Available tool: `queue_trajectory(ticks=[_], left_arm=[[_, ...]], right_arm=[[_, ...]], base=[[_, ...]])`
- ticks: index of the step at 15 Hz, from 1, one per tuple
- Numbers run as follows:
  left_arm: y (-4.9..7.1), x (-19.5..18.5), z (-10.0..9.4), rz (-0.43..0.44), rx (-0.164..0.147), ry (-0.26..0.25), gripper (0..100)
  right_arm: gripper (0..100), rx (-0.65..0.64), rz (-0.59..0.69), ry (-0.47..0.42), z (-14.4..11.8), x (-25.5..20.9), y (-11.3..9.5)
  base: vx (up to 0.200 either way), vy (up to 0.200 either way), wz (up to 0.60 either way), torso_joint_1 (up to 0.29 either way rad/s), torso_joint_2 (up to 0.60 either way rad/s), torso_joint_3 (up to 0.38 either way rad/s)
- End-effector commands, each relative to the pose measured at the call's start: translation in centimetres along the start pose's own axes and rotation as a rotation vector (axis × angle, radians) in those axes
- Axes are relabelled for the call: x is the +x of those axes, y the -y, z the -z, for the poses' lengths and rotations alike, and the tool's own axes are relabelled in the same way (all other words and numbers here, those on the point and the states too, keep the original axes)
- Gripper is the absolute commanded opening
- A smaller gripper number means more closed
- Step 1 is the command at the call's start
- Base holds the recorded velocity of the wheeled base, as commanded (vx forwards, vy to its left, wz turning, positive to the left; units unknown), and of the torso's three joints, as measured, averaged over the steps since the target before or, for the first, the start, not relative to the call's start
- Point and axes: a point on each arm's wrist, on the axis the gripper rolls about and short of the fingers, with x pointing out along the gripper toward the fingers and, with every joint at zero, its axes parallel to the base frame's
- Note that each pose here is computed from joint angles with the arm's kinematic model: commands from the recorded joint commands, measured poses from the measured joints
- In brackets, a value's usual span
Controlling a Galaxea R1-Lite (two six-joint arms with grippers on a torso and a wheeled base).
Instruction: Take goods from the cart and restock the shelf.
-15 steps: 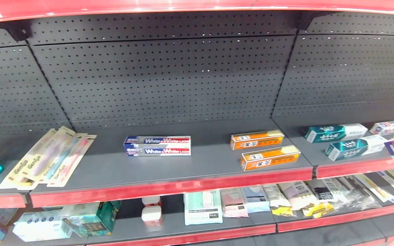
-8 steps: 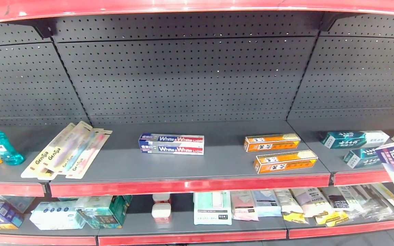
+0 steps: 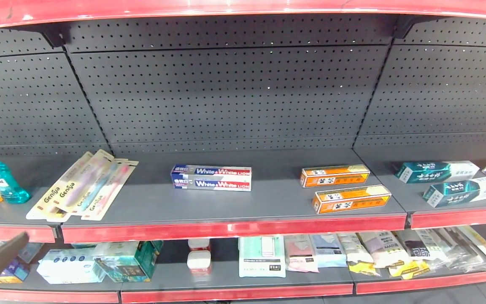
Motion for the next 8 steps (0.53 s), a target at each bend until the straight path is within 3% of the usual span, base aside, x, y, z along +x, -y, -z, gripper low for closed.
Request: queue_trajectory(ticks=[1, 3, 6, 8], left_arm=[[-0.7, 14.5, -1.5, -0.097, -0.06, -0.258, 100], [-0.7, 17.9, -1.7, -0.082, -0.067, -0.293, 100], [-0.4, 22.1, -1.9, -0.044, -0.12, -0.326, 100], [0.8, 26.3, -1.3, -0.009, -0.116, -0.36, 100]], right_arm=[[0, -0.004, 0.001, -0.001, -0.6, 0.3, 0.2], [0, -0.003, -0.011, -0.003, -0.9, 0.6, 0.3], [0, 0.0, -0.026, -0.007, -0.5, 0.5, 0.1], [0, -0.005, -0.038, 0.008, -0.7, 0.4, 0.2]], base=[[0.0, 0.0, 0.0, 0.0, 0.0, 0.0], [0.0, 0.0, 0.0, 0.0, 0.0, 0.0], [0.0, 0.0, 0.0, 0.0, 0.0, 0.0], [0.0, 0.0, 0.0, 0.0, 0.0, 0.0]])
